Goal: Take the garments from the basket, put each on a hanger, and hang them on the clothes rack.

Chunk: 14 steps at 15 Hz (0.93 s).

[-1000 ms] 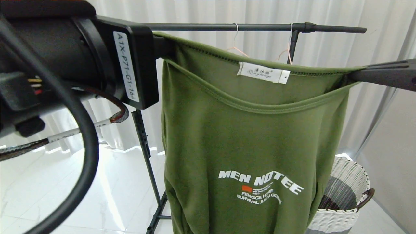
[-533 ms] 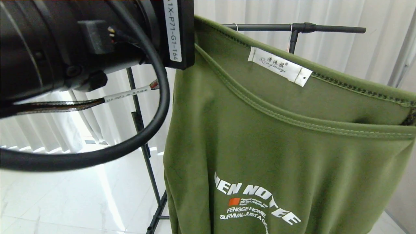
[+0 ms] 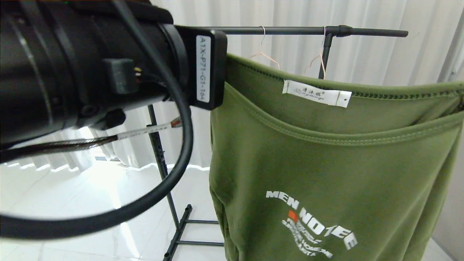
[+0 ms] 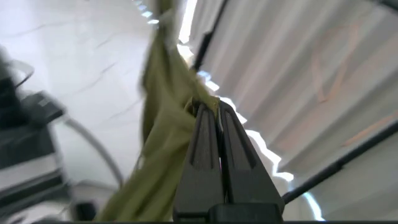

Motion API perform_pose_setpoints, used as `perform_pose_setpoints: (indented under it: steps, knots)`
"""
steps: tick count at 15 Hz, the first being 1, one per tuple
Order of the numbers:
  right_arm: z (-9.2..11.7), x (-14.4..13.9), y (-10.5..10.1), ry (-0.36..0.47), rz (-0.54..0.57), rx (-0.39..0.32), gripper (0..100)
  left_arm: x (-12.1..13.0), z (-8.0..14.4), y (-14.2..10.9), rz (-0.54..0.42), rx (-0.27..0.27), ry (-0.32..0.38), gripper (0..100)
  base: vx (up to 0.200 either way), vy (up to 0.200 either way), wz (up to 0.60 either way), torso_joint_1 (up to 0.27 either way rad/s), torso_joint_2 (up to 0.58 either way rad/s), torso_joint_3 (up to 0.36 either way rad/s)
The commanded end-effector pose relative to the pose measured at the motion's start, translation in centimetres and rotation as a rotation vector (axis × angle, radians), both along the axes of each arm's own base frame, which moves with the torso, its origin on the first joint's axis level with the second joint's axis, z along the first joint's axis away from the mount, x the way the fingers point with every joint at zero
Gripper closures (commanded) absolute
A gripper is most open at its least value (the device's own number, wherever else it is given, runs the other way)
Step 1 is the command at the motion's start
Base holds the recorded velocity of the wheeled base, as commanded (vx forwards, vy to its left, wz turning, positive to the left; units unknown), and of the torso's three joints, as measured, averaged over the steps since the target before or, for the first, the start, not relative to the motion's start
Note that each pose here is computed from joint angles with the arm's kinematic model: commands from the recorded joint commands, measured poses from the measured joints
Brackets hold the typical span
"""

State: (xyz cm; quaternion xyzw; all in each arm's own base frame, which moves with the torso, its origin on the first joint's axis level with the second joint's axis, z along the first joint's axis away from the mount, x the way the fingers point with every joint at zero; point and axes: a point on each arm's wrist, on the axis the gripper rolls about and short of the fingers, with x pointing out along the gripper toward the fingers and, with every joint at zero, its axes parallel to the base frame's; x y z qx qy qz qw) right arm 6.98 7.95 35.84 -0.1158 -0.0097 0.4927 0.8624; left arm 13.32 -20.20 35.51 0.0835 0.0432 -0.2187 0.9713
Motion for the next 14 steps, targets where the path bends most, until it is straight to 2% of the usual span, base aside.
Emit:
perform_pose_setpoints:
  steps: [1, 4, 6, 11, 12, 14]
  knots:
    - [0.1, 3.2, 1.7, -0.014, -0.086, 0.014, 100, -2.4, 0.8, 1.7, -0.050, -0.053, 0.043, 100, 0.000, 0.000, 0.00, 0.000, 0.00, 0.000]
    - [0.6, 7.4, 4.6, -0.111, -0.117, 0.117, 100, -4.4, 0.5, 2.4, -0.127, -0.057, 0.071, 100, 0.000, 0.000, 0.00, 0.000, 0.00, 0.000]
    - [0.5, 8.8, 5.8, -0.124, -0.112, 0.139, 100, -5.8, 0.3, 3.2, -0.243, -0.068, 0.083, 100, 0.000, 0.000, 0.00, 0.000, 0.00, 0.000]
    - [0.5, 8.3, 5.2, -0.125, -0.126, 0.143, 100, -6.5, 0.4, 4.8, -0.260, -0.078, 0.071, 100, 0.000, 0.000, 0.00, 0.000, 0.00, 0.000]
    - [0.5, 8.2, 4.8, -0.125, -0.138, 0.147, 100, -6.4, 0.4, 4.7, -0.253, -0.069, 0.067, 100, 0.000, 0.000, 0.00, 0.000, 0.00, 0.000]
    - [0.9, 7.5, 2.5, -0.133, -0.214, 0.150, 100, -4.8, 0.8, 4.5, -0.174, -0.016, -0.002, 100, 0.000, 0.000, 0.00, 0.000, 0.00, 0.000]
